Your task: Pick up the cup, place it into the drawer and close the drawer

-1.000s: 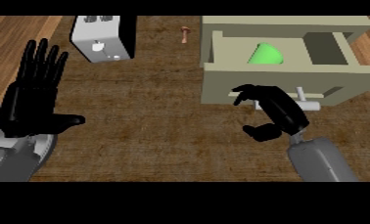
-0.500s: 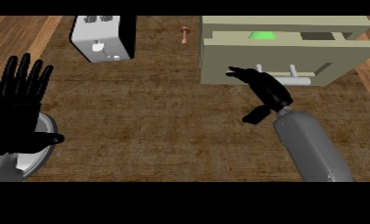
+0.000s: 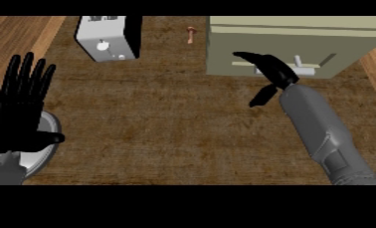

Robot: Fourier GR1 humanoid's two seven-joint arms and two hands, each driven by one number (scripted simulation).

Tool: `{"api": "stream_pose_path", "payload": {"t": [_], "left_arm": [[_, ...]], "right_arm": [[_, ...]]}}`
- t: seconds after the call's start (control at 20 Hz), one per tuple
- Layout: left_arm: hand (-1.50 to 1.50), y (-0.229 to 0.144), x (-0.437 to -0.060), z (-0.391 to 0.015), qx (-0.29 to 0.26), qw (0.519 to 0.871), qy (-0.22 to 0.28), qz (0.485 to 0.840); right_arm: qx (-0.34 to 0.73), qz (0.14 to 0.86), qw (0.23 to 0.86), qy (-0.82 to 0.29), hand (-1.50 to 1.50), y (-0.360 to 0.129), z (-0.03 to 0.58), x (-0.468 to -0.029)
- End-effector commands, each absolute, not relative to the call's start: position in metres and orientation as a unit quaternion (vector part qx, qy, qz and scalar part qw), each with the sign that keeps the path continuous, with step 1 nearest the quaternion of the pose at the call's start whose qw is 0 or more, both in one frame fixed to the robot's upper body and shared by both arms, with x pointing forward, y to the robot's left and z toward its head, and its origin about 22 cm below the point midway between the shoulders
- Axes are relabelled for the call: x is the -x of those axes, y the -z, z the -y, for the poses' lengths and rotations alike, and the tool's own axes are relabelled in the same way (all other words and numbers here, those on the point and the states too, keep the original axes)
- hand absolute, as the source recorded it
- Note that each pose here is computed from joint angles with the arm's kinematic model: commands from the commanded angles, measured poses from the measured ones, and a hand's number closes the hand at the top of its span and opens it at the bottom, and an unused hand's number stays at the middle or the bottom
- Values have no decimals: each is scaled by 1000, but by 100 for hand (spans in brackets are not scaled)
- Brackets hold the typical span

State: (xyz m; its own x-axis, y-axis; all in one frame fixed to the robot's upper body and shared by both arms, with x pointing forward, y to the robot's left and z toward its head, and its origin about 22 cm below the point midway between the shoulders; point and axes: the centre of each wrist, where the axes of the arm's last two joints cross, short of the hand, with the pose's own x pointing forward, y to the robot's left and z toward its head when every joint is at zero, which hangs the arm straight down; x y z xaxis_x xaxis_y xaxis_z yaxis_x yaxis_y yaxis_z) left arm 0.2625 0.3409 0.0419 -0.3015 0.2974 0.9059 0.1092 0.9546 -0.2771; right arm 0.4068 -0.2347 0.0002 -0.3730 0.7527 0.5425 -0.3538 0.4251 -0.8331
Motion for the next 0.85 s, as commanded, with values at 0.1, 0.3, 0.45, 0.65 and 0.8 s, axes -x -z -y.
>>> {"api": "stream_pose_path", "payload": {"t": [0.1, 0.3, 0.45, 0.65, 0.8], "left_arm": [[-150, -47, -266, -346, 139, 573, -77, 804], [-150, -39, -277, -333, 129, 578, -75, 802], [-150, -45, -271, -332, 134, 572, -61, 807], [-150, -39, -273, -332, 137, 565, -59, 812], [-150, -29, -271, -332, 131, 572, -57, 807]], "right_arm": [[171, 630, 565, -504, -150, -33, 262, -431], [164, 632, 560, -511, -150, -32, 281, -428], [174, 635, 566, -496, -150, -43, 290, -432], [180, 636, 570, -489, -150, -28, 292, -424], [169, 640, 568, -490, -150, -41, 296, -430]]}}
